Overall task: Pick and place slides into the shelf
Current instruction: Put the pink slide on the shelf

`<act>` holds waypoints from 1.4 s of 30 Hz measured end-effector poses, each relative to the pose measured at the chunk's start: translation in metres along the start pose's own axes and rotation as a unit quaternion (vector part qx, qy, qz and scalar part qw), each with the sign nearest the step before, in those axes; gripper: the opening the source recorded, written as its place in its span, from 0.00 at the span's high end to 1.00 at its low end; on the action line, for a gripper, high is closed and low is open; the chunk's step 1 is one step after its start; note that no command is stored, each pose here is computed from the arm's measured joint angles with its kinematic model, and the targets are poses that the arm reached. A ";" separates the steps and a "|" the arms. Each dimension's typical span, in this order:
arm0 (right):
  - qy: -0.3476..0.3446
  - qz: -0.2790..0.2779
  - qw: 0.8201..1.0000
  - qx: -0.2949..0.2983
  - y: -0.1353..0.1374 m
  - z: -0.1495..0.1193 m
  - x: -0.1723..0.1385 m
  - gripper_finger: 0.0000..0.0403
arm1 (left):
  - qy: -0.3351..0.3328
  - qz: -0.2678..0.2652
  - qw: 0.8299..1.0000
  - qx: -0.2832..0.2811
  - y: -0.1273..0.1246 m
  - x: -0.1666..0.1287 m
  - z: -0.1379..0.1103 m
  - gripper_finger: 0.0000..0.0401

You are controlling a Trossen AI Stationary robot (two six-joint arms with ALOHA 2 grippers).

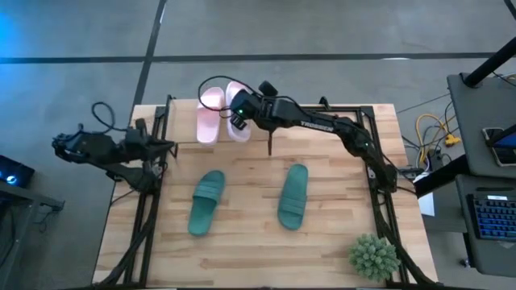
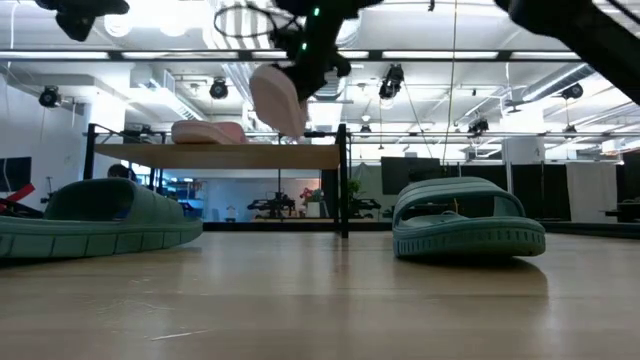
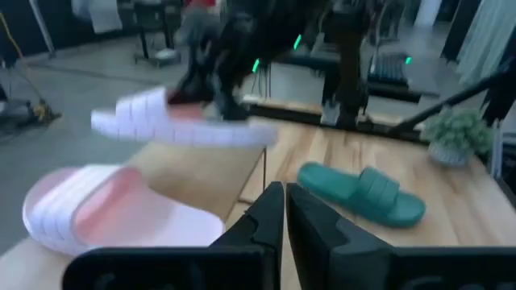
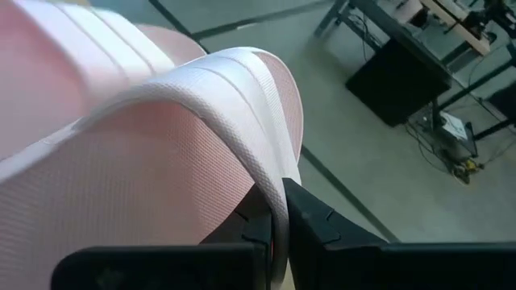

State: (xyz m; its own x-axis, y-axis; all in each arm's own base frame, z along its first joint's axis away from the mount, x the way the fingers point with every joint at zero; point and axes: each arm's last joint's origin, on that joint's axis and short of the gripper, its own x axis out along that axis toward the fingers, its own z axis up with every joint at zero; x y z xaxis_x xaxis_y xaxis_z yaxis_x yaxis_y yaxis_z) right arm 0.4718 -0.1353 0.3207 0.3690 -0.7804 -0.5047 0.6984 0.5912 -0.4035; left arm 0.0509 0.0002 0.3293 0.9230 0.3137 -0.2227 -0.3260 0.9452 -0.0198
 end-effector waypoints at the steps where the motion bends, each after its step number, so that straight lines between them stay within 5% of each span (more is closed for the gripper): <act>1: 0.007 -0.004 1.000 -0.001 -0.001 -0.002 0.007 0.97 | -0.008 -0.001 1.000 -0.002 0.002 -0.003 0.000 0.99; 10: 0.024 -0.006 0.999 -0.021 0.013 -0.016 0.044 0.97 | -0.068 0.013 0.997 -0.037 0.023 -0.027 -0.002 0.99; 25: 0.004 0.021 0.999 0.027 0.015 -0.010 0.043 0.96 | -0.096 0.071 0.992 -0.028 0.020 -0.022 0.009 0.99; 42: 0.003 0.056 0.998 0.039 0.020 -0.004 0.029 0.63 | -0.091 0.079 0.993 -0.021 0.017 -0.018 0.011 0.99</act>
State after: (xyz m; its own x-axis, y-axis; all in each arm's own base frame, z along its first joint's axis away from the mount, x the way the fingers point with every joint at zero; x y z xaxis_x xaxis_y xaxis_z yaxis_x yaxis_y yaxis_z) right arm 0.4941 -0.1449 0.2950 0.4439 -0.7089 -0.5481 0.6987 0.6568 -0.2835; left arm 0.0313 0.0115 0.3438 0.8800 0.4726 -0.0473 -0.4744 0.8794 -0.0407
